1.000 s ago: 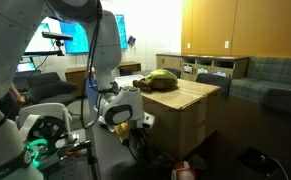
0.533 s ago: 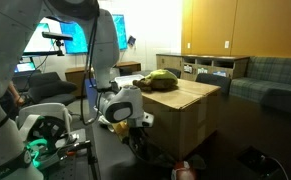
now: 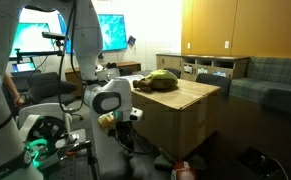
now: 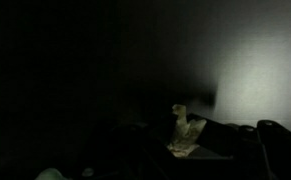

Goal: Take all the object from the box and put them on the table and put the objects from the table to the top of the box

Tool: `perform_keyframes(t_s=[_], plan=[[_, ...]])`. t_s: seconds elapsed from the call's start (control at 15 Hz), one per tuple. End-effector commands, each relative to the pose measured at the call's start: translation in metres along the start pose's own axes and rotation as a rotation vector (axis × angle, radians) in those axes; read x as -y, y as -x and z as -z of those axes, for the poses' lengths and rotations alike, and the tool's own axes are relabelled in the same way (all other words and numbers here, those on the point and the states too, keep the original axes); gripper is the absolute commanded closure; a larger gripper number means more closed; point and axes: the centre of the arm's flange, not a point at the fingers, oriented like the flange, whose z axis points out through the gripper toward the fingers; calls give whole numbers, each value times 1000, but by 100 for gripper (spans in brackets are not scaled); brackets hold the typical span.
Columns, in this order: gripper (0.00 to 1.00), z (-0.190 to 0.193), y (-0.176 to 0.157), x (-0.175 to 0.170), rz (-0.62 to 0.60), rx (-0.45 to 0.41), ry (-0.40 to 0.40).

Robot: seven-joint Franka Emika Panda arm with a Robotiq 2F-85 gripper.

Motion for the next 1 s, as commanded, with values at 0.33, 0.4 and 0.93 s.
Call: perform_keyframes(t_s=[0.33,0.4,0.93], plan=[[89,131,28,10,-63,-58,76],[89,145,22,11,-81,-67,83],[89,264,24,4,-235,-179,94]])
